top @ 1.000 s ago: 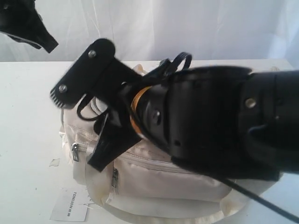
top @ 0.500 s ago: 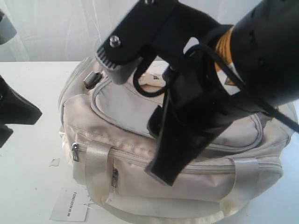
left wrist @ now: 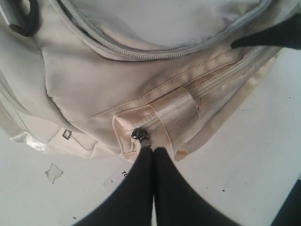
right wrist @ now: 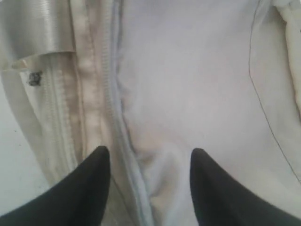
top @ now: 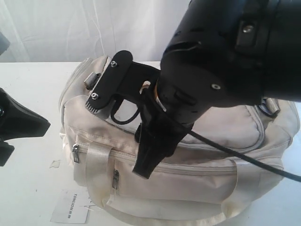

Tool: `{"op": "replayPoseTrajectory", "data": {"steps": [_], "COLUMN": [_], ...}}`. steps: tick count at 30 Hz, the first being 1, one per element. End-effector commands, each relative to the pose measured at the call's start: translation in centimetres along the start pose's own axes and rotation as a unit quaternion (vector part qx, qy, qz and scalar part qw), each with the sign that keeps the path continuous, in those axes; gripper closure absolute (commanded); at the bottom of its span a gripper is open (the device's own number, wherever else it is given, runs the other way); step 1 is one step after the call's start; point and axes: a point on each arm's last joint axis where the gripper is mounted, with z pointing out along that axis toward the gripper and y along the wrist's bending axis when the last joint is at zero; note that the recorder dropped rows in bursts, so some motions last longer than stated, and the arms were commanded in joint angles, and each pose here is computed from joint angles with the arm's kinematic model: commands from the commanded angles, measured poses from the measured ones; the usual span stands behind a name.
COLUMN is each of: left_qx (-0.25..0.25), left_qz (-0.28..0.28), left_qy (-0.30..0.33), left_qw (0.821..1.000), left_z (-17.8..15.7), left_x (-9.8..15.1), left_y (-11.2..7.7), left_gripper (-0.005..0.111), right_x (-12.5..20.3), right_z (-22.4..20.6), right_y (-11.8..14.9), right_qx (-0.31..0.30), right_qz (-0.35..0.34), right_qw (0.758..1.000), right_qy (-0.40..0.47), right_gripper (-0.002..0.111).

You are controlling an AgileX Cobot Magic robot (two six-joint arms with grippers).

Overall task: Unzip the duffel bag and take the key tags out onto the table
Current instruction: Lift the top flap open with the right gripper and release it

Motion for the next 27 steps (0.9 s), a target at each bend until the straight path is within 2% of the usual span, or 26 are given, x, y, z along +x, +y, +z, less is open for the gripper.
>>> {"op": "replayPoseTrajectory", "data": {"steps": [1, 4, 6, 9, 10, 14, 18, 19, 24, 27], "left_qx": [0.005, 0.004, 0.004, 0.005, 0.007, 0.009, 0.017, 0.017, 0.027, 0.028], "left_qz": [-0.003, -0.003, -0.003, -0.005, -0.007, -0.009, -0.015, -0.016, -0.023, -0.024], "left_qy": [-0.006, -0.007, -0.008, -0.009, -0.010, -0.012, -0.014, -0.014, -0.016, -0.016], "left_qw": [1.000, 1.000, 1.000, 1.000, 1.000, 1.000, 1.000, 1.000, 0.999, 0.999], "left_z": [-0.2, -0.2, -0.2, -0.2, -0.2, -0.2, -0.2, -0.2, -0.2, -0.2], "left_x": [0.1, 0.0, 0.0, 0.0, 0.0, 0.0, -0.1, -0.1, -0.1, -0.1], "left_y": [-0.2, -0.2, -0.2, -0.2, -0.2, -0.3, -0.4, -0.4, -0.6, -0.6], "left_gripper": [0.107, 0.107, 0.107, 0.107, 0.107, 0.107, 0.107, 0.107, 0.107, 0.107], "right_x": [0.3, 0.2, 0.0, 0.2, 0.4, 0.8, 0.0, -0.3, -2.4, -2.6], "right_z": [0.6, 0.7, 0.7, 0.9, 0.9, 1.0, 2.2, 2.4, 6.4, 8.9], "right_y": [-1.7, -2.3, -2.5, -4.3, -5.9, -9.5, -15.9, -16.6, -22.6, -25.2], "right_qx": [0.017, 0.028, 0.030, 0.077, 0.108, 0.140, 0.187, 0.192, 0.220, 0.229], "right_qz": [0.014, 0.014, 0.015, 0.008, 0.025, 0.069, 0.127, 0.129, 0.149, 0.171], "right_qw": [1.000, 0.999, 0.999, 0.997, 0.993, 0.987, 0.974, 0.972, 0.963, 0.957], "right_qy": [0.006, -0.008, -0.018, -0.023, -0.027, -0.034, -0.035, -0.036, -0.048, -0.056], "right_gripper": [0.079, 0.099, 0.108, 0.108, 0.108, 0.108, 0.108, 0.108, 0.108, 0.108]}}
